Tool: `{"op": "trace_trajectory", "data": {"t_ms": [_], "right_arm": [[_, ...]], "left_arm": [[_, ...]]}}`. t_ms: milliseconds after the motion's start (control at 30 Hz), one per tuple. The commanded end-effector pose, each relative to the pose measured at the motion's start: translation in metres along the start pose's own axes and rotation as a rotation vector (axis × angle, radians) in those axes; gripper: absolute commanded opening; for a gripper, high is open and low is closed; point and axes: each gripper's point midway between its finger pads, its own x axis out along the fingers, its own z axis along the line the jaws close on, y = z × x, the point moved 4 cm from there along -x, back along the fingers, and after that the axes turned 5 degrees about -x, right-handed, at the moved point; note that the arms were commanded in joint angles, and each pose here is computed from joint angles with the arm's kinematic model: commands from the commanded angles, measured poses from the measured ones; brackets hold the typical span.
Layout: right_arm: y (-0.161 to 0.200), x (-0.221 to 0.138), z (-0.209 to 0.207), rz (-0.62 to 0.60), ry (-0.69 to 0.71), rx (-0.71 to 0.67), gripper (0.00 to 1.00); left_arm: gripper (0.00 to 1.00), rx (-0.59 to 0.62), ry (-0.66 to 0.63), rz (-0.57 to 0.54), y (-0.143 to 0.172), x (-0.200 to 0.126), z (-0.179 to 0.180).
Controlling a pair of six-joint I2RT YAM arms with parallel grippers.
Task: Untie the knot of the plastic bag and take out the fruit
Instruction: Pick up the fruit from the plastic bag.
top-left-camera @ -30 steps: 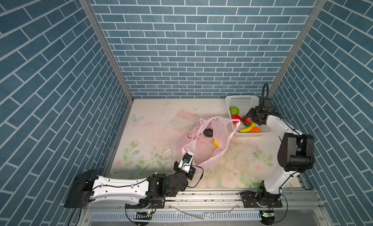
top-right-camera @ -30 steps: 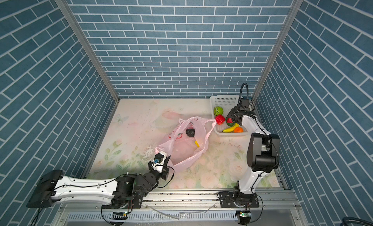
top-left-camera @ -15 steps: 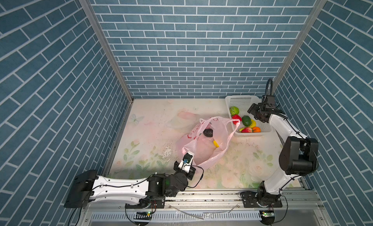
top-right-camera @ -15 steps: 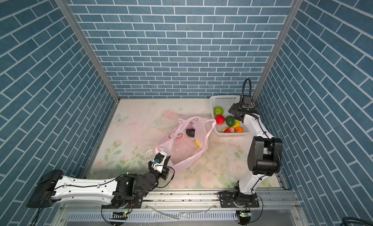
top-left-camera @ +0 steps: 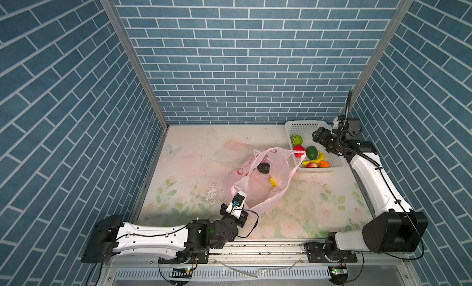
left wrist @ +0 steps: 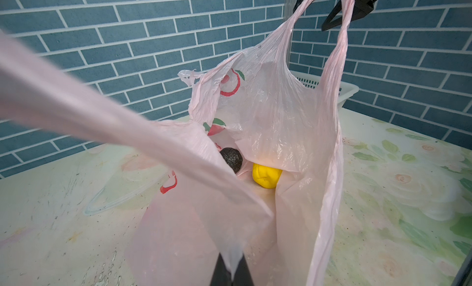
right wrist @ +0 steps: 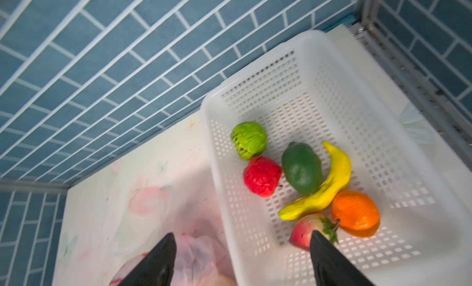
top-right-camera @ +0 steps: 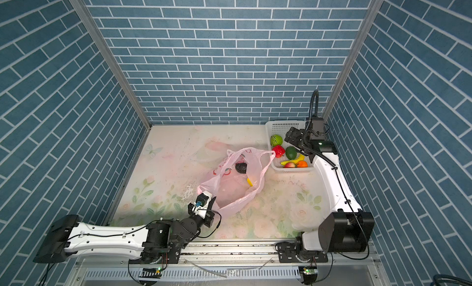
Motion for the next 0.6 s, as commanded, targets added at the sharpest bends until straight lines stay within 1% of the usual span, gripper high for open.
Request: {"op": "trace_trajectory", "data": {"t_ms": [0, 100, 300, 433, 567], "right_arm": [[0.002, -0.044, 0.045, 0.028, -0.123, -0.123, 0.80], [0.016, -0.067, 0.076, 0.062, -0.199, -0.186, 0.80], [0.048, -0.099, 0.118, 0.133, -0.298, -0.275, 0.78], [0.075, -0.103, 0.143, 0.208, -0.360, -0.328, 0.77], [0.103, -0.097, 0.165, 0.279, -0.396, -0.381, 0.76]], "left_arm": [[0.03, 0.001, 0.005, -0.020, -0.014, -0.001, -0.003], [0.03, 0.012, 0.006, -0.022, -0.017, -0.001, -0.004], [0.03, 0.018, 0.013, -0.025, -0.019, -0.002, -0.005], [0.03, 0.029, 0.014, -0.029, -0.021, -0.001, -0.006], [0.03, 0.037, 0.020, -0.034, -0.024, -0.001, -0.008]]}}
